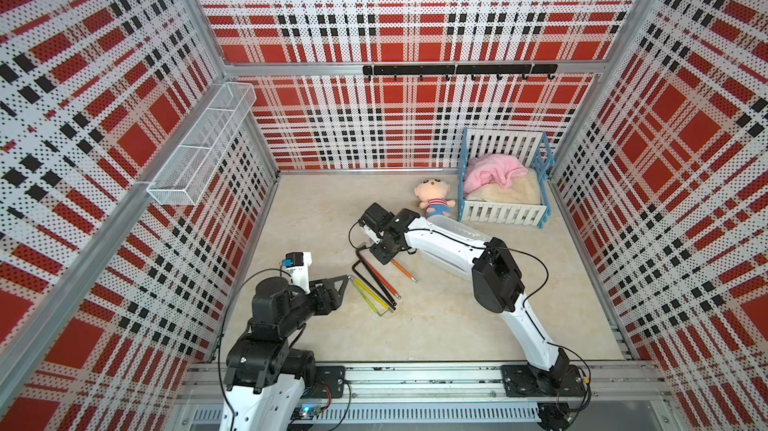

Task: Put the hex key on the desktop into the storage box
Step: Pick up the Allen key from the center of the board, then place the Allen key in the storage box, then pick up the Allen key from the center of the board, then place the Allen key in the storage box.

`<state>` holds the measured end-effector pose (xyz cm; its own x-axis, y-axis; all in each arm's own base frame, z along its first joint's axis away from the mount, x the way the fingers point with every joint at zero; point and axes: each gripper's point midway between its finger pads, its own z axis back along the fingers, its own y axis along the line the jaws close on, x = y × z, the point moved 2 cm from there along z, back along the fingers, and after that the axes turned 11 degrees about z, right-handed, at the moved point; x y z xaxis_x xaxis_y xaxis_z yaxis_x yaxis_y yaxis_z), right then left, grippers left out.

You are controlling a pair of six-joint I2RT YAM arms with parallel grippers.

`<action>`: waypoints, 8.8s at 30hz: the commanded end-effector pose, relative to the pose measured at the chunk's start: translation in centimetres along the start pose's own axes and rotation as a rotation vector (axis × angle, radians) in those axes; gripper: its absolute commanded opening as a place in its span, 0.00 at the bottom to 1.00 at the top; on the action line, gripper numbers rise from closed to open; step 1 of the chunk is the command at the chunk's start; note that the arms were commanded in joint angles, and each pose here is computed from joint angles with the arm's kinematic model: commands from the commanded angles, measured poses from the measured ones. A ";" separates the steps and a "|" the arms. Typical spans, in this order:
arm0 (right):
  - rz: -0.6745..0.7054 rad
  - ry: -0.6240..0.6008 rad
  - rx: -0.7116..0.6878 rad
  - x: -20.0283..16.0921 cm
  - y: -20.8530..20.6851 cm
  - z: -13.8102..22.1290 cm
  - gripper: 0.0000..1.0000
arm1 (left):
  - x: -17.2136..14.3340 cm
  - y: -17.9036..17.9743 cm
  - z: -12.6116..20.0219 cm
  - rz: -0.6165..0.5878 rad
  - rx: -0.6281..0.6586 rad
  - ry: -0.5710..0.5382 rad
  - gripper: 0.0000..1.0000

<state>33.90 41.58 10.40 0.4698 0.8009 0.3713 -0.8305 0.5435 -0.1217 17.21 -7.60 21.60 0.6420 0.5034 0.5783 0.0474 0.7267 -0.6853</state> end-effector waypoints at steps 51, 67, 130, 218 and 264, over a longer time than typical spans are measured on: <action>0.194 -0.003 -0.106 -12.7 -12.9 4.1 0.00 | 0.5 -0.2 0.2 -0.032 -0.019 -0.030 0.75; 0.166 0.033 -0.021 -13.9 -11.6 1.0 0.00 | 0.6 0.0 0.1 -0.030 -0.014 -0.028 0.75; -0.119 -0.151 0.119 3.4 4.7 1.1 0.30 | 1.1 -0.3 0.9 -0.034 -0.022 -0.088 0.75; -0.128 -0.275 -0.034 3.9 -3.5 10.6 0.00 | 1.1 -0.1 0.7 -0.029 -0.016 -0.078 0.75; 0.206 -0.152 -0.112 -10.5 -13.9 5.4 0.00 | 1.3 -0.3 1.2 -0.046 -0.029 -0.105 0.74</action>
<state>38.33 23.97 13.94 0.2475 0.8548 0.4561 -0.8576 0.4123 -0.3074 17.01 -6.65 22.87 0.5701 0.5257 0.6314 0.0768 0.7311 -0.6780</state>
